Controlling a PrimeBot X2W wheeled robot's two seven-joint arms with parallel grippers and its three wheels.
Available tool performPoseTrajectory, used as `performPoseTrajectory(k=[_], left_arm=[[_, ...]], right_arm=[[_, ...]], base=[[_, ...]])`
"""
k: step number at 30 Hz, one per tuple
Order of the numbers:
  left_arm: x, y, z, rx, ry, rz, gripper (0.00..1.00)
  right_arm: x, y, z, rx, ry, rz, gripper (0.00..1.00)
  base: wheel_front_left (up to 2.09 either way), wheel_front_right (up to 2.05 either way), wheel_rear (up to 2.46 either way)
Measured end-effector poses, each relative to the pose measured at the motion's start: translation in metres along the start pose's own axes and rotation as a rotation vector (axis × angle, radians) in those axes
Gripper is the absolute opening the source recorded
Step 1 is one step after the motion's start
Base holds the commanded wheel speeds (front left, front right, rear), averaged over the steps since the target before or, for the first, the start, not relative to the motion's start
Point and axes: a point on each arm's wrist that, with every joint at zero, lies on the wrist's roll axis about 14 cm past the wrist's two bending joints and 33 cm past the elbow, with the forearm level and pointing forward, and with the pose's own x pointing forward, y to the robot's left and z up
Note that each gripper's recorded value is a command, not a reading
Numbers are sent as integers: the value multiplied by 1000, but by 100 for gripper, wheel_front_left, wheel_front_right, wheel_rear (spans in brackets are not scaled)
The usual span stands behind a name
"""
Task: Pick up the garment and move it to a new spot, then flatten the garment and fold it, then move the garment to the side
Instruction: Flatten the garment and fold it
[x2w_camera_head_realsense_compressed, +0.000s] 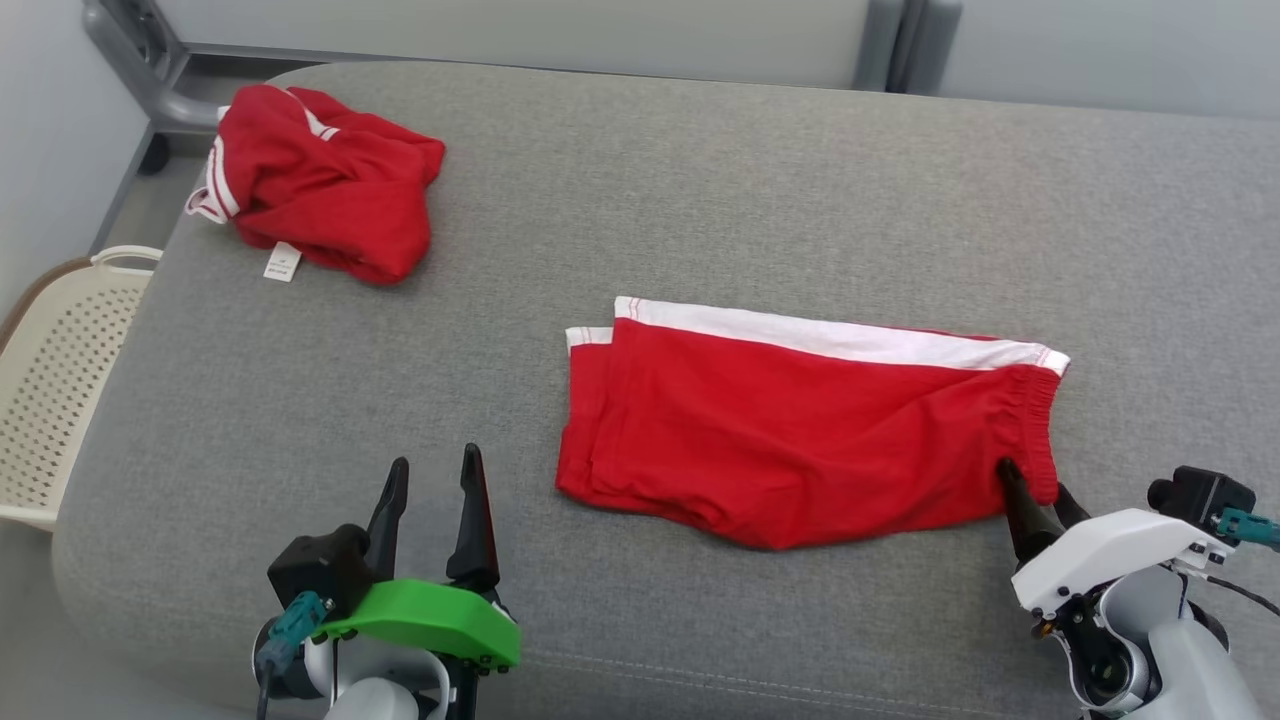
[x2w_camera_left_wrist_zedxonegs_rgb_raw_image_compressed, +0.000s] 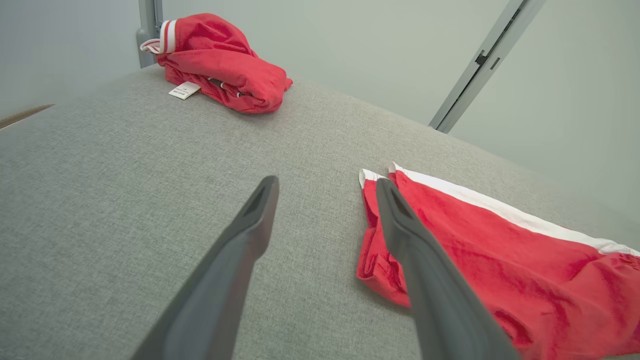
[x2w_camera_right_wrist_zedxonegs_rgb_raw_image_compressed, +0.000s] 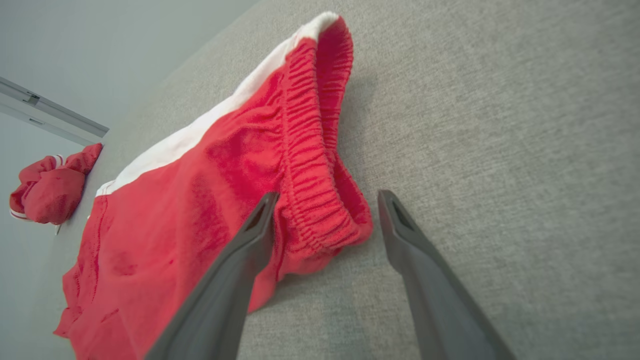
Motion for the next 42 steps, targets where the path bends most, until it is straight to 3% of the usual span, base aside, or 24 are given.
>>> performPoseTrajectory(k=[9, 10, 11, 12, 16, 25, 34, 37, 42], left_arm=[[-17, 21, 21, 15, -60, 63, 100], [-18, 22, 22, 18, -63, 70, 100], [-19, 23, 23, 19, -66, 72, 100], [-19, 23, 24, 21, -70, 72, 100], [-19, 17, 32, 31, -94, 51, 100], [-16, -12, 44, 13, -129, -34, 100], [-12, -44, 41, -16, -106, -126, 100], [-11, -47, 37, -23, -90, -134, 100], [-12, -52, 37, -36, -88, -146, 100]], right_arm=[[21, 11, -11, 227, -23, -2, 100], [23, 13, -13, 239, -20, 2, 96], [25, 15, -14, 245, -23, 5, 59], [26, 17, -13, 252, -32, 6, 40], [30, 16, -10, 236, -52, 6, 0], [24, -10, 28, 170, -145, -25, 0], [-5, -84, 77, 50, -244, -177, 0], [-4, -78, 84, 28, -252, -157, 0], [4, -32, 85, -55, -228, -33, 0]], base=[[0, 0, 0], [0, 0, 0], [0, 0, 0], [0, 0, 0], [0, 0, 0], [0, 0, 0], [0, 0, 0], [0, 0, 0], [0, 0, 0]])
